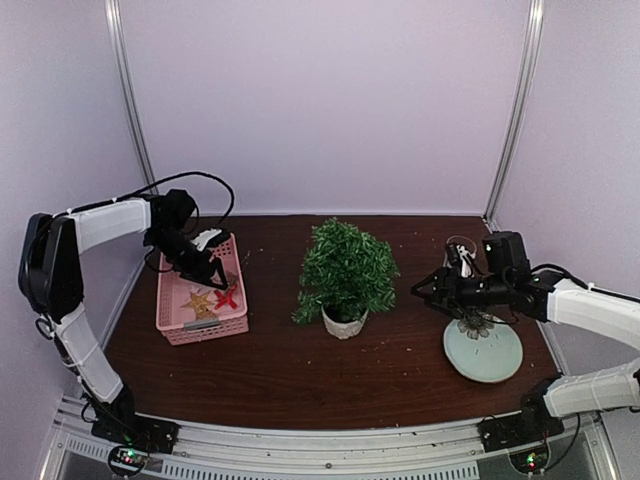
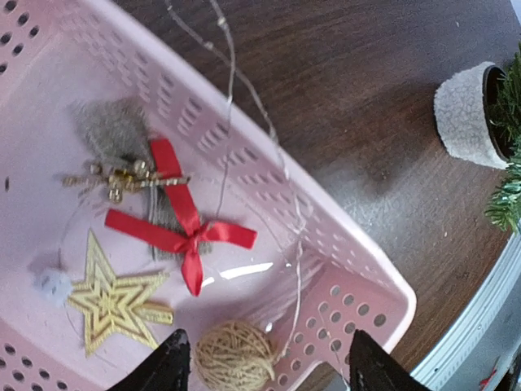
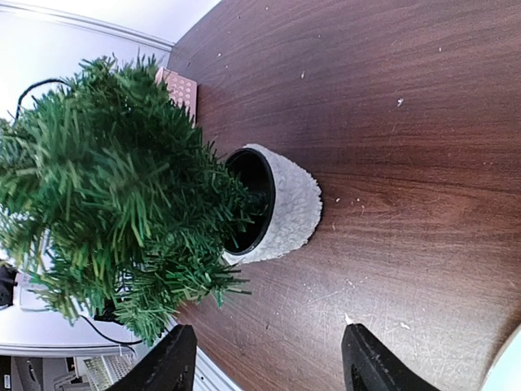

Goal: Decorate the small christmas tree

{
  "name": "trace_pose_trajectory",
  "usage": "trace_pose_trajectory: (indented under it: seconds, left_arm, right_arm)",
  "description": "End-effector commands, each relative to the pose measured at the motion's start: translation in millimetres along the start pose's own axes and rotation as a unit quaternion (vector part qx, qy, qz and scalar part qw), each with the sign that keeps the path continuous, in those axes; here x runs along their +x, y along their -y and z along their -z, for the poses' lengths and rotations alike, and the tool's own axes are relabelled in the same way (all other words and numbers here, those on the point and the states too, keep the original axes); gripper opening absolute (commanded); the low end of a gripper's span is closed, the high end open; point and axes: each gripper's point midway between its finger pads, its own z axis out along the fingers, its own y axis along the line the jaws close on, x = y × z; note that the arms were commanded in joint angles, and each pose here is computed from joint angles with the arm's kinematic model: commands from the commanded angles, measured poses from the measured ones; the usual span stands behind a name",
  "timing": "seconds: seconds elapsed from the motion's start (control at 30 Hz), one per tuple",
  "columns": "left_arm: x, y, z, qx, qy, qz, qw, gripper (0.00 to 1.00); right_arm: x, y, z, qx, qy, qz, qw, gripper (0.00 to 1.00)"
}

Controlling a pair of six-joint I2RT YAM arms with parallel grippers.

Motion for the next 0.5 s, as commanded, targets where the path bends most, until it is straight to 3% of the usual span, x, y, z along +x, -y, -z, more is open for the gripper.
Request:
trace_pose_trajectory:
  seconds: [0.0, 0.1, 0.27, 0.47]
  left_arm:
    - [-1.4, 12.3, -13.8, 0.073, -0.032, -0.081, 0.993, 0.65]
    - [3.7, 20.8, -22.0, 0.111, -0.034, -0.075, 0.99, 0.63]
    - [13.8, 21.1, -28.5, 0.118, -0.044, -0.066, 0.99, 0.51]
    - [15.0, 21.7, -24.7, 0.108, -0.037, -0.061, 0.992, 0.07]
  right_arm:
    - [-5.8, -9.9, 16.8, 0.005, 0.004, 0.028, 1.0, 0.64]
    - [-13.9, -24.4, 28.2, -0.004, 0.02, 0.049, 0.999, 0.65]
    - [-27.0, -41.9, 40.7, -0.005, 0.039, 0.076, 0.996, 0.66]
    - [-40.3, -55.8, 43.7, -0.005, 0.045, 0.103, 0.994, 0.66]
